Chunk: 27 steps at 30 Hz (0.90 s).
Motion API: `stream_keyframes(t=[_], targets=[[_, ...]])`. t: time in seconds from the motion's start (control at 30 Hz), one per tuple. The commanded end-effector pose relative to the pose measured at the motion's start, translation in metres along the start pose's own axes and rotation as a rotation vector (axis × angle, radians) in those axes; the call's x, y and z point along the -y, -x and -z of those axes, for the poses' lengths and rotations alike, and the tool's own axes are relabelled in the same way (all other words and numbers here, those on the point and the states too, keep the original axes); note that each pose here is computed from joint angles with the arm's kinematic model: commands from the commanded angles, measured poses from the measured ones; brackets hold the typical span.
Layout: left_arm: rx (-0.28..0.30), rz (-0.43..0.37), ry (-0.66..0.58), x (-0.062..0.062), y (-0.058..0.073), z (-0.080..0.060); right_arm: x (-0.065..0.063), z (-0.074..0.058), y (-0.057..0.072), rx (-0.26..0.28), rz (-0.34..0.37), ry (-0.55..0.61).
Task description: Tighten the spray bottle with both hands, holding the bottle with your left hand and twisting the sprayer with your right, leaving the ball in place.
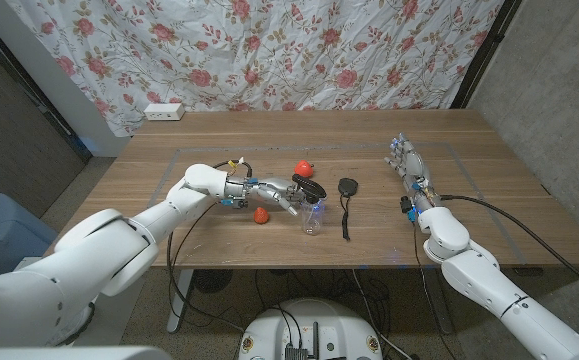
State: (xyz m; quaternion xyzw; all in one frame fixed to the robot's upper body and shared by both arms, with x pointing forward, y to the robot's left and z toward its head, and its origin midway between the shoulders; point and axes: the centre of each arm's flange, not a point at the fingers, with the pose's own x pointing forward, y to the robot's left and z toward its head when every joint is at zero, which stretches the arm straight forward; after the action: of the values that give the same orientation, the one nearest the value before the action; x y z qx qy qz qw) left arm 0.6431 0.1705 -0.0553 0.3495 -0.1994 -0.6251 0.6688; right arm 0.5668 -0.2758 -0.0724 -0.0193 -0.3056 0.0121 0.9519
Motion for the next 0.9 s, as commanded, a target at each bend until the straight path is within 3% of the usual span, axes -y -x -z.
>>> stream_keyframes(t=[0.03, 0.53, 0.9], targets=[[0.01, 0.01, -0.015, 0.003, -0.01, 0.001, 0.005, -0.004, 0.011, 0.001, 0.012, 0.009], [-0.009, -0.023, 0.013, 0.003, -0.018, 0.011, 0.009, -0.004, 0.019, -0.005, 0.025, 0.007], [-0.029, -0.035, 0.04, 0.0, -0.033, 0.014, 0.013, -0.004, 0.02, -0.007, 0.031, 0.007]])
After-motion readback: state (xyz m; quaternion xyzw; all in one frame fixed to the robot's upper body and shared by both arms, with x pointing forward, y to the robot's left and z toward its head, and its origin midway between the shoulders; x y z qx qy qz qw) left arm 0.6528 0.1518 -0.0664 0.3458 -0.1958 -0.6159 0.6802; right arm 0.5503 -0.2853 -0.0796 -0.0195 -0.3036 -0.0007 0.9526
